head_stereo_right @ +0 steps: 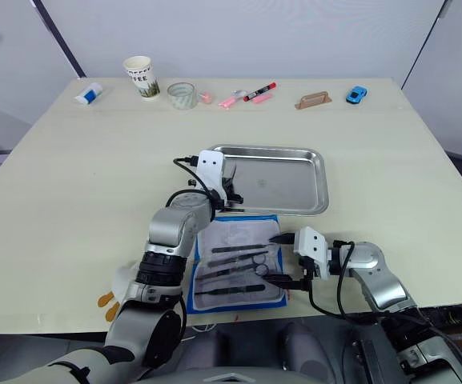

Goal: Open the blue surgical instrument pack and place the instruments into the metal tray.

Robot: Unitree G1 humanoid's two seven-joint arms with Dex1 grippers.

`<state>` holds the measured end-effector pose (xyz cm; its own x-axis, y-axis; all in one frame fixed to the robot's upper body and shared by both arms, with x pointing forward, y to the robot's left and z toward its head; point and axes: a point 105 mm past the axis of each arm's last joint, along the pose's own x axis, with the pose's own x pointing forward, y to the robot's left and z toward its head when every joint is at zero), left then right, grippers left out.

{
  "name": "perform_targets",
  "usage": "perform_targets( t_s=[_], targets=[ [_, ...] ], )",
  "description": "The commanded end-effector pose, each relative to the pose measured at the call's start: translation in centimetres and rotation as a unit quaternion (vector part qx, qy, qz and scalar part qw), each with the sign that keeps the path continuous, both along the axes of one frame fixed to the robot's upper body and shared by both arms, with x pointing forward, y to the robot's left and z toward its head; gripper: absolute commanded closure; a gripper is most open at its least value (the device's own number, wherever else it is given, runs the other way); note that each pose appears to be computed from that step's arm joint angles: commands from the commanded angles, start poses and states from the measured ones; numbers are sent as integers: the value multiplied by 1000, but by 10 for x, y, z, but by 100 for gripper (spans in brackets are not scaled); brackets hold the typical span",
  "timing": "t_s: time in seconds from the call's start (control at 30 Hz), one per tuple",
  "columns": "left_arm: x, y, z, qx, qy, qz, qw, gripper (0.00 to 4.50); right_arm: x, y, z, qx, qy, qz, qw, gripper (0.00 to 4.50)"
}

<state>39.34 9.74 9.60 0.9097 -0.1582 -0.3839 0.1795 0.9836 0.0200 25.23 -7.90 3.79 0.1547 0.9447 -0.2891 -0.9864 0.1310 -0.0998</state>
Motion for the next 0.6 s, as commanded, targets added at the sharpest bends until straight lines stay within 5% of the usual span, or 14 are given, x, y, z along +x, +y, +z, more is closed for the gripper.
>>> perform_targets(
  t_s=[0.03, 0.47, 0.6],
  targets=[
    [1, -2, 13, 9, -26, -3, 1000, 444, -33, -19, -79, -117, 136, -22, 984, 0],
    [0, -7, 19, -24, -37, -18, 999, 444, -32, -19, -80, -117, 135, -26, 984, 0],
    [0, -4, 21, -14, -44, -15, 999, 299, -32, -19, -80, -117, 135, -26, 984, 0]
  ],
)
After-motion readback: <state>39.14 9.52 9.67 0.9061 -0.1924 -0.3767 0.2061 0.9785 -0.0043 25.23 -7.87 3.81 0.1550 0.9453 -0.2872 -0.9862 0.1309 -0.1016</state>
